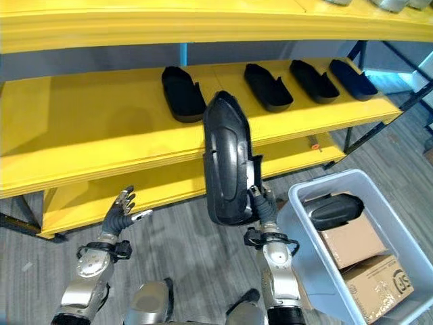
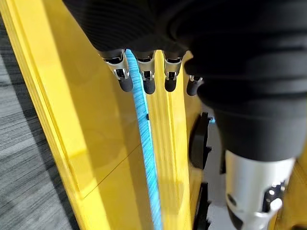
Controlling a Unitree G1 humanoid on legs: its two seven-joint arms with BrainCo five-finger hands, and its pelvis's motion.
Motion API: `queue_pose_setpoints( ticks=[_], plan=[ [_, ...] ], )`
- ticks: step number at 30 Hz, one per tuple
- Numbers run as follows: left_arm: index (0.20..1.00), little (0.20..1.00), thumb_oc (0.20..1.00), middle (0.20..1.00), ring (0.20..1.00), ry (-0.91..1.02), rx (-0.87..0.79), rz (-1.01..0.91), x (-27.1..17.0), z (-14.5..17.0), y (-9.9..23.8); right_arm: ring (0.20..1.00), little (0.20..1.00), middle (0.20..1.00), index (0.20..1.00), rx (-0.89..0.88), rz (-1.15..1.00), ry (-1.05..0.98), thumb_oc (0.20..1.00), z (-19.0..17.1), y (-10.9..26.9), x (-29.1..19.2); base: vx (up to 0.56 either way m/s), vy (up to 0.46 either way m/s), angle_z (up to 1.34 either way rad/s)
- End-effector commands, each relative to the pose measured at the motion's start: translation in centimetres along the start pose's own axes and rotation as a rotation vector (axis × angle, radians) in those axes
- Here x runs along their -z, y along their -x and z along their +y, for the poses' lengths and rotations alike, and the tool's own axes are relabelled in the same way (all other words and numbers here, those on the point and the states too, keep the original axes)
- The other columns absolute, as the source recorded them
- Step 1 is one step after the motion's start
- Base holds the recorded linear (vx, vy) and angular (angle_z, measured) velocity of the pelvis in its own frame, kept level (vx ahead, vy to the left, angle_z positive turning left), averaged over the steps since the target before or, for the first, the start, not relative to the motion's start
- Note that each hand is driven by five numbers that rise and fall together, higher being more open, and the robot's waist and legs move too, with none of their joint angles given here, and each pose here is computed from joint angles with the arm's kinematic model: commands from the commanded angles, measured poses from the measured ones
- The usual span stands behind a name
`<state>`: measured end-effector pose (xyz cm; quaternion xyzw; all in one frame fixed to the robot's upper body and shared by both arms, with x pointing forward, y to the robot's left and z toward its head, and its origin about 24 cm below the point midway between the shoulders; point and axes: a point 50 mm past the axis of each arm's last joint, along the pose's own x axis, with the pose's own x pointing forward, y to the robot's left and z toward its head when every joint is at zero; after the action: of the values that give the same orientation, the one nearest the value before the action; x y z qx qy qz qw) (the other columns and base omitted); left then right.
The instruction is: Move parts from the plastic box to the shelf.
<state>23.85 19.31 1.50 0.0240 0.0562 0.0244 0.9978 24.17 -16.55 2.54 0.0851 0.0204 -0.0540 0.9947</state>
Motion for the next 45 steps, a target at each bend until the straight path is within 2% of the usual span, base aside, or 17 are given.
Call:
queue_pose_setpoints(
  ticks=[1,9,17,28,34,39,45],
  plan=[
    [1.0,1.0,1.0,1.0,1.0,-0.041,0.023,-0.203,-4.2,-0.8,-0.9,0.2,0.2,0.2,0.2,-0.049,-0.259,0.013,0.2,0.0,-0.5,-5.4,0.15,0.184,1.19],
    [1.0,1.0,1.0,1.0,1.0,-0.034,0.07,-0.203,-4.5,-1.9,-1.6,0.2,0.2,0.2,0.2,0.026,-0.226,0.053,0.2,-3.2,1.5,-4.8,0.18,0.038,0.97],
    [1.0,1.0,1.0,1.0,1.0,-0.025,0.074,-0.212,-4.7,-2.3,-1.3,0.2,0.2,0.2,0.2,0.039,-0.213,0.06,0.2,-3.9,2.2,-4.6,0.19,-0.061,0.59],
    [1.0,1.0,1.0,1.0,1.0,0.066,0.148,-0.169,-3.6,-4.4,-0.9,0.2,0.2,0.2,0.2,0.06,-0.227,0.078,0.2,-4.6,1.8,-5.1,0.16,-0.089,0.28],
    [1.0,1.0,1.0,1.0,1.0,0.057,0.148,-0.147,-3.2,-3.6,-0.5,0.2,0.2,0.2,0.2,0.12,-0.193,0.077,0.2,-5.8,2.7,-4.4,0.12,0.029,0.12],
    [1.0,1.0,1.0,1.0,1.0,0.061,0.176,-0.154,-3.3,-4.0,-0.2,0.2,0.2,0.2,0.2,0.105,-0.176,0.043,0.2,-4.9,3.1,-3.8,0.17,0.22,-0.15],
    [1.0,1.0,1.0,1.0,1.0,0.044,0.139,-0.145,-2.9,-2.7,0.2,0.2,0.2,0.2,0.2,0.061,-0.15,-0.016,0.2,-3.8,2.9,-3.1,0.04,0.212,-0.14]
  ],
)
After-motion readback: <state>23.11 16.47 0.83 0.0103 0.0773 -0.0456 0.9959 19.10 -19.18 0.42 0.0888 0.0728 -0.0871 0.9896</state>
